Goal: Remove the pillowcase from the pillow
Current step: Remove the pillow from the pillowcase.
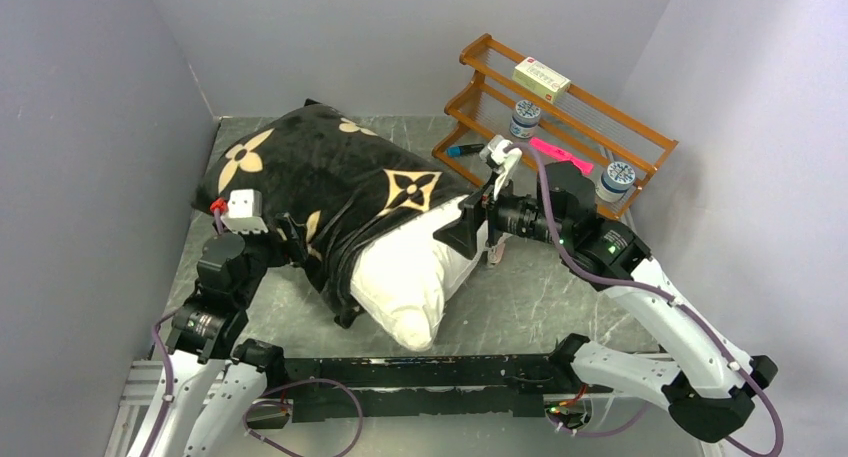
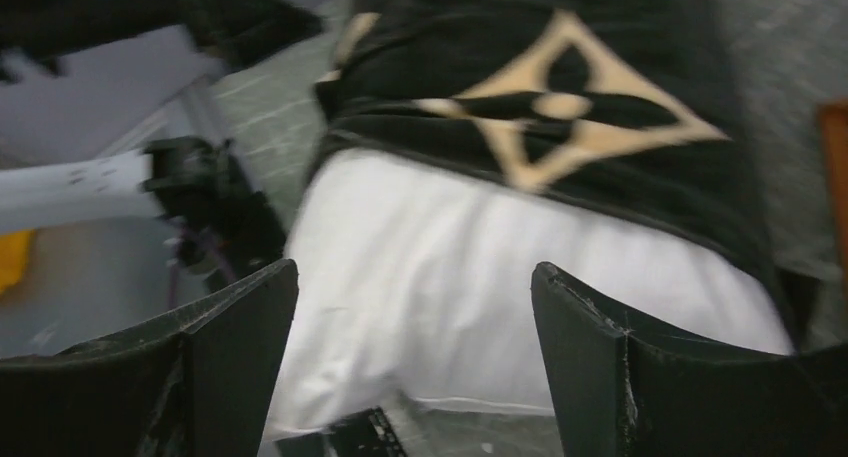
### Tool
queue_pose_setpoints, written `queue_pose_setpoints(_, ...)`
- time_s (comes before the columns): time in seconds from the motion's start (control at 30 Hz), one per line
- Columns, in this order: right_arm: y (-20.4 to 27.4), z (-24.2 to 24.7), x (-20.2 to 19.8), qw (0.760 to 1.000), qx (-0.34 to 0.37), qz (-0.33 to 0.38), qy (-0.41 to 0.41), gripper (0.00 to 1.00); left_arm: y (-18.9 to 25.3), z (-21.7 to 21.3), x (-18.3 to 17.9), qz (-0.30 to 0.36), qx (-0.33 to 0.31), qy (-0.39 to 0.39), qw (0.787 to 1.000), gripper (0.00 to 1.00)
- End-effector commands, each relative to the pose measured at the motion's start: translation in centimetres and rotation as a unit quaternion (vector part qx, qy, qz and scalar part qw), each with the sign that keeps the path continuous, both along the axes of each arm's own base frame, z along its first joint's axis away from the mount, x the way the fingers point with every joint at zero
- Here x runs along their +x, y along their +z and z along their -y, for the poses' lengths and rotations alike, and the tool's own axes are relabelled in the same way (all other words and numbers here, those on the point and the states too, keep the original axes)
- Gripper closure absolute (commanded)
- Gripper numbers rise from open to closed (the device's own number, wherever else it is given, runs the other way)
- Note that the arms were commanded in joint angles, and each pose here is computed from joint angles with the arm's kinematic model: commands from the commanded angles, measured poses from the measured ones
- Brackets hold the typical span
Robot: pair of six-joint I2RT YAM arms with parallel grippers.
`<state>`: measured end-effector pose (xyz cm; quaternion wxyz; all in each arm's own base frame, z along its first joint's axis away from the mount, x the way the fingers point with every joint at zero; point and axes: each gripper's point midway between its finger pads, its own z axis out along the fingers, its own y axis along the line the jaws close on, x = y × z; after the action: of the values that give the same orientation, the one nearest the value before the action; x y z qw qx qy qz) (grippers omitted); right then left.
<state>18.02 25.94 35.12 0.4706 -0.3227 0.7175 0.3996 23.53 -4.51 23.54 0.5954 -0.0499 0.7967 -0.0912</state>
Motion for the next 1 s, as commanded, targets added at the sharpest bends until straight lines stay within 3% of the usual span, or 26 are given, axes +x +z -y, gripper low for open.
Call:
queue_pose_setpoints(0.0, -1.9, 3.8, 5.1, 0.985, -0.05, -0.009, -0.167, 0.08, 3.7, 1.6, 0.0, 0.053, 0.01, -0.06, 0.997, 0.07)
queue_pose_setpoints(0.1, -3.9, 6.2, 7.9, 0.963, -0.058, -0.041, -0.258, 0.01, 4.9, 2.8, -0.3, 0.058, 0.011, -0.099, 0.993, 0.04)
queue_pose_setpoints(0.2, -6.2, 7.8, 9.8, 0.951, -0.038, -0.084, -0.294, 0.0, 5.8, 5.0, -0.7, 0.057, -0.001, -0.161, 0.985, 0.04)
queue_pose_setpoints(0.47, -10.2, 12.1, 14.2, 0.918, 0.122, -0.211, -0.314, 0.0, 7.5, 8.3, -1.1, 0.048, 0.003, -0.268, 0.962, 0.04)
queue_pose_setpoints(0.6, -12.0, 11.3, 14.3, 0.904, 0.184, -0.278, -0.269, 0.02, 7.5, 9.6, -0.6, 0.029, -0.002, -0.303, 0.953, 0.04)
queue_pose_setpoints(0.97, -13.9, 7.3, 10.8, 0.911, 0.193, -0.328, -0.157, 0.01, 10.0, 12.2, 1.3, 0.031, -0.027, -0.353, 0.935, 0.03)
